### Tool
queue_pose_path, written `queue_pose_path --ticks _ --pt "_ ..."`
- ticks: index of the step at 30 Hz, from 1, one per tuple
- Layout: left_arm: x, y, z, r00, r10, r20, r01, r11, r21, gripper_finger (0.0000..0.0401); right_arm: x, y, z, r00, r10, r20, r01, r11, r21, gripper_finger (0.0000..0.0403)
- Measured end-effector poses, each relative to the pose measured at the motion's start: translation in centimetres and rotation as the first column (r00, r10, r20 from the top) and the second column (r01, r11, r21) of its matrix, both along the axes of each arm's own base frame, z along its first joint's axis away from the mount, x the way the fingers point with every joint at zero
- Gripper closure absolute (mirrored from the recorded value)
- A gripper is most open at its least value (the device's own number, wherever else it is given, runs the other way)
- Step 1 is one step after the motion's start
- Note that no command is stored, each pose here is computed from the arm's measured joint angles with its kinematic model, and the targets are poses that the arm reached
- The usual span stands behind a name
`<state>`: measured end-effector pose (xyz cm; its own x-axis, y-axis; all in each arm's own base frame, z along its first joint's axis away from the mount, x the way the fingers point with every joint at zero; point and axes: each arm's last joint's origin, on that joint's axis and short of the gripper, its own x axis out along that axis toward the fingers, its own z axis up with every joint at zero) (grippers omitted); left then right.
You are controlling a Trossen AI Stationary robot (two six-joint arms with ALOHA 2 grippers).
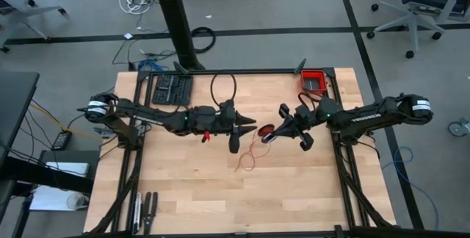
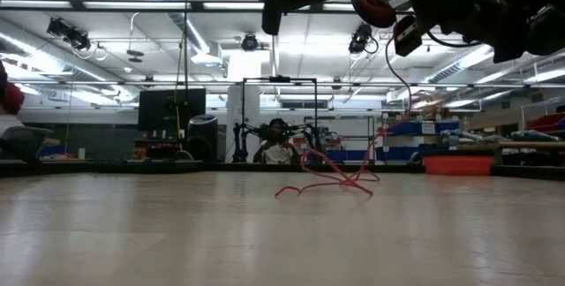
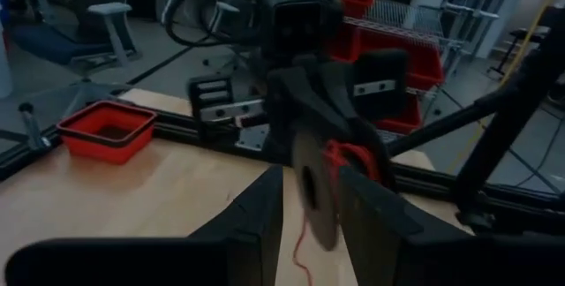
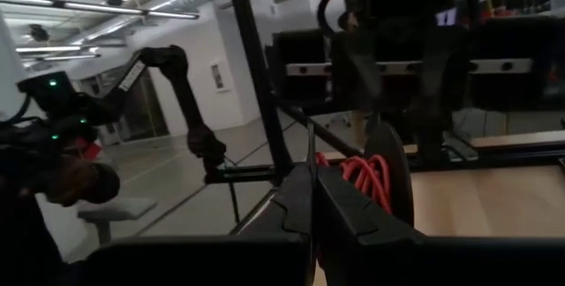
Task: Coil cords
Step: Coil the red wire on the black spool
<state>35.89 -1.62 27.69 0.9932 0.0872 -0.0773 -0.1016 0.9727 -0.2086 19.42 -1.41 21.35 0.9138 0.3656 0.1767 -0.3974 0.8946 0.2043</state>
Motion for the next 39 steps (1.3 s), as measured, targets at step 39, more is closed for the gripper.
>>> queue_pose_path --ticks 39 --pt "0.0 -0.1 0.1 0.995 0.105 -0.004 -0.103 0.985 0.14 0.04 1.6 0.0 3.1 0.999 -0.027 0.021 0.028 0.999 -0.034 0.0318"
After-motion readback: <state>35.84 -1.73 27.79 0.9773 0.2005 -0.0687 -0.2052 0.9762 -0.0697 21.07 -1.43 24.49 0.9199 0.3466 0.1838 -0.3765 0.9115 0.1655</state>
